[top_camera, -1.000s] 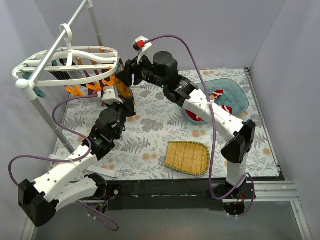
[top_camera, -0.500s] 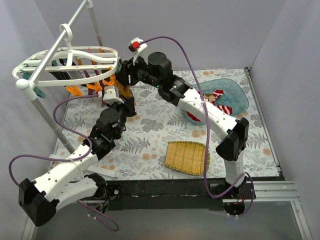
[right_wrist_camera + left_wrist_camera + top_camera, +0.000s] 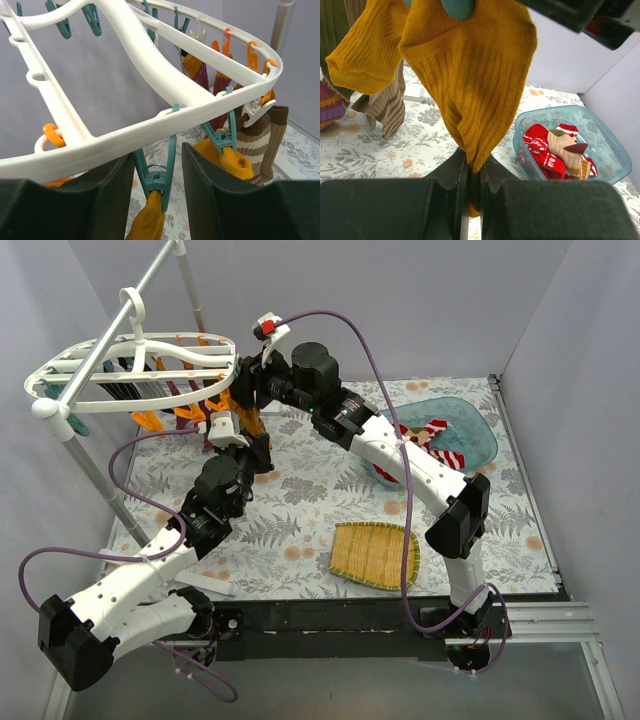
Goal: Remove the socks clipped to the hanger
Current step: Remove the sock from the hanger.
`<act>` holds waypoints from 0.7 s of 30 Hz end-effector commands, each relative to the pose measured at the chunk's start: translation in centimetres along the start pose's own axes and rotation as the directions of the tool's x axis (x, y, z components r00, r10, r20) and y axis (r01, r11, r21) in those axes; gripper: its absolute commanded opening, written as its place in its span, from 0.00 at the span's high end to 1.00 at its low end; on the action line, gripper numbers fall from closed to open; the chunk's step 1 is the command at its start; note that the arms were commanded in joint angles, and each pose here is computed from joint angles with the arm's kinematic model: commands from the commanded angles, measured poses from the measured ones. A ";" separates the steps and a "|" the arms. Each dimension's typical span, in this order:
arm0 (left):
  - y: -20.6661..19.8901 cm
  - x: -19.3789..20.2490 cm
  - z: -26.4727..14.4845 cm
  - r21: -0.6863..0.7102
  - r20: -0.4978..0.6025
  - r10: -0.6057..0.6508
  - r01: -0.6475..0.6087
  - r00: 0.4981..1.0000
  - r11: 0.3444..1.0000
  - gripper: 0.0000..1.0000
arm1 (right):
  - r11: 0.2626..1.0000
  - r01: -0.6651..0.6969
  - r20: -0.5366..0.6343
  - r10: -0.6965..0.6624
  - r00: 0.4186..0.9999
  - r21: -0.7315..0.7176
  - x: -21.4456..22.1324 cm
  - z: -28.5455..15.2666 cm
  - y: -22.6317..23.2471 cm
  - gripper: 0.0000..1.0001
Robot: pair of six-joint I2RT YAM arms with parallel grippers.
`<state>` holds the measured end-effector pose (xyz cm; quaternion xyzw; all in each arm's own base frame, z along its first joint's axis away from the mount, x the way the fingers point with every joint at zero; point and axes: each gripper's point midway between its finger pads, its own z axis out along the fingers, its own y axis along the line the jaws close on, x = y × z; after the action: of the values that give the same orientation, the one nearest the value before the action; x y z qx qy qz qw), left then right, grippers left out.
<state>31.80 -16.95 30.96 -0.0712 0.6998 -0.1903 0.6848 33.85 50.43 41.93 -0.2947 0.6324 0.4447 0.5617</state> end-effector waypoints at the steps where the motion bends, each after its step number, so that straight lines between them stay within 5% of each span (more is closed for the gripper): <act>1: -0.7 -1.8 0.0 0.023 0.030 -0.003 0.002 1.000 1.000 1.00 | 0.999 0.010 0.109 -0.006 0.994 -0.042 -4.0 -0.2 1.5 0.56; 3: -0.7 -1.7 -0.1 0.023 0.029 -0.005 0.005 1.000 1.000 1.00 | 0.999 0.007 0.111 -0.003 0.994 -0.040 -4.1 -0.3 1.5 0.74; 8: -0.4 -1.6 -0.3 0.016 0.024 -0.008 0.007 1.000 1.000 1.00 | 0.999 0.001 0.117 0.003 0.993 -0.034 -4.4 -0.4 1.5 0.97; 21: 1.0 1.3 -1.9 -0.016 -0.060 -0.083 0.083 0.995 0.996 1.00 | 1.000 0.001 0.136 0.003 0.991 -0.027 -4.7 -0.9 1.5 0.99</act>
<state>30.81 -16.47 30.56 -0.0897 0.7074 -0.2067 0.6699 33.88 50.70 42.77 -0.2851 0.6223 0.4566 0.5683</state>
